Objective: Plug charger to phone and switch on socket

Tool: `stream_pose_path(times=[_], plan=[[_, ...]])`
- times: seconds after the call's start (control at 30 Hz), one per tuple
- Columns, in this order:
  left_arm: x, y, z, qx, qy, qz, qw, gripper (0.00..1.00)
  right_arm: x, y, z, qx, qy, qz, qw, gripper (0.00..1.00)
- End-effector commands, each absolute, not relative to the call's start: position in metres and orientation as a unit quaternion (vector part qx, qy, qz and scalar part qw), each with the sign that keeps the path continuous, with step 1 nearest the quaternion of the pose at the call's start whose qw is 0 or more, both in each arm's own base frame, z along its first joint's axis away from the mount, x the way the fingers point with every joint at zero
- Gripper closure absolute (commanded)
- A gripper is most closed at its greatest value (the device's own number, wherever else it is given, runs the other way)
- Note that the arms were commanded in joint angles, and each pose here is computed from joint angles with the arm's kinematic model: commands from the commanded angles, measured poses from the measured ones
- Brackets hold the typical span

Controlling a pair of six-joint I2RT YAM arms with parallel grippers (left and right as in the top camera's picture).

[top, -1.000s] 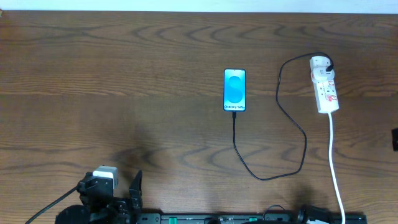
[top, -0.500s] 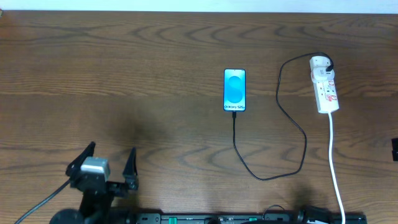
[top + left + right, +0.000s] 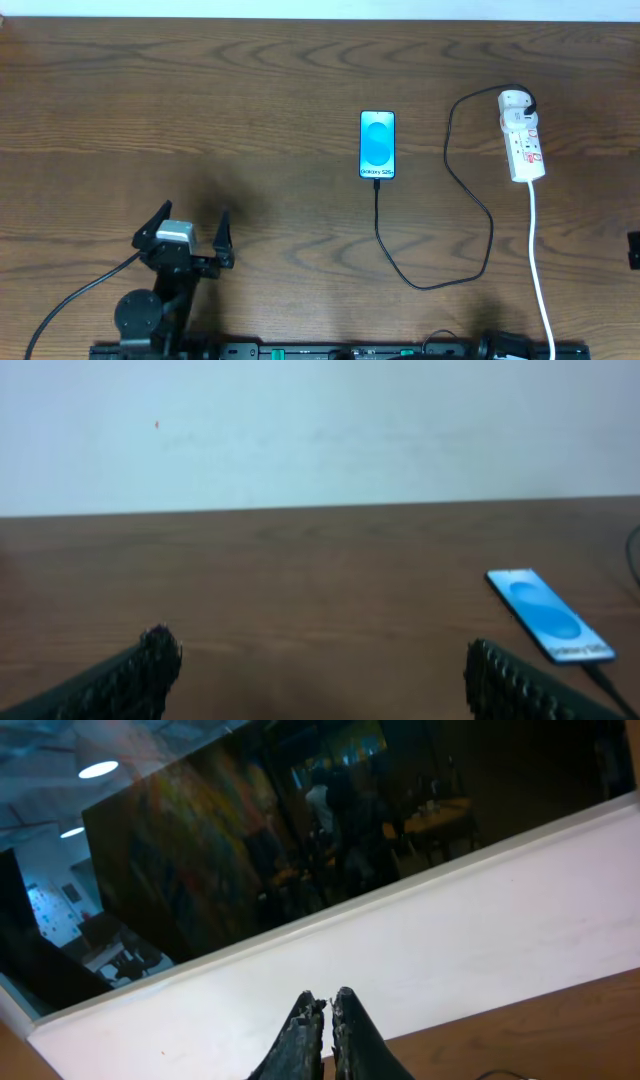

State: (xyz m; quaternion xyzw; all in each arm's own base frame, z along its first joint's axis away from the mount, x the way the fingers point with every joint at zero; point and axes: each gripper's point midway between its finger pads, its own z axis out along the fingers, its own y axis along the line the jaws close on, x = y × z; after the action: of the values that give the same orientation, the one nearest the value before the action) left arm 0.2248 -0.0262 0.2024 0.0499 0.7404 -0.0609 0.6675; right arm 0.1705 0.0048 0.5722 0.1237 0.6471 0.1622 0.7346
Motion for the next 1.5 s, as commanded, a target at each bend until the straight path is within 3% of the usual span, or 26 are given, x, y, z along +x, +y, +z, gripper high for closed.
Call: stream_pose_path(times=[0.0, 0.17, 1.03, 1.37, 1.47], plan=[[0.233, -0.014, 0.187, 0.028, 0.741, -0.036, 0.670, 0.07, 0.165, 0.007, 0.574, 0.114, 0.644, 0.160, 0.739, 0.95], [0.239, 0.007, 0.170, -0.035, 0.742, -0.011, 0.670, 0.07, 0.162, 0.008, 0.575, 0.113, 0.642, 0.160, 0.741, 0.96], [0.245, 0.007, 0.146, -0.036, 0.747, -0.010, 0.664, 0.07, 0.162, 0.008, 0.574, 0.114, 0.643, 0.161, 0.740, 0.95], [0.244, 0.007, 0.136, -0.036, 0.760, -0.009, 0.649, 0.07, 0.162, 0.008, 0.576, 0.113, 0.640, 0.161, 0.743, 0.85], [0.244, 0.007, 0.136, -0.036, 0.760, -0.009, 0.649, 0.07, 0.162, 0.008, 0.579, 0.111, 0.636, 0.161, 0.747, 0.75]])
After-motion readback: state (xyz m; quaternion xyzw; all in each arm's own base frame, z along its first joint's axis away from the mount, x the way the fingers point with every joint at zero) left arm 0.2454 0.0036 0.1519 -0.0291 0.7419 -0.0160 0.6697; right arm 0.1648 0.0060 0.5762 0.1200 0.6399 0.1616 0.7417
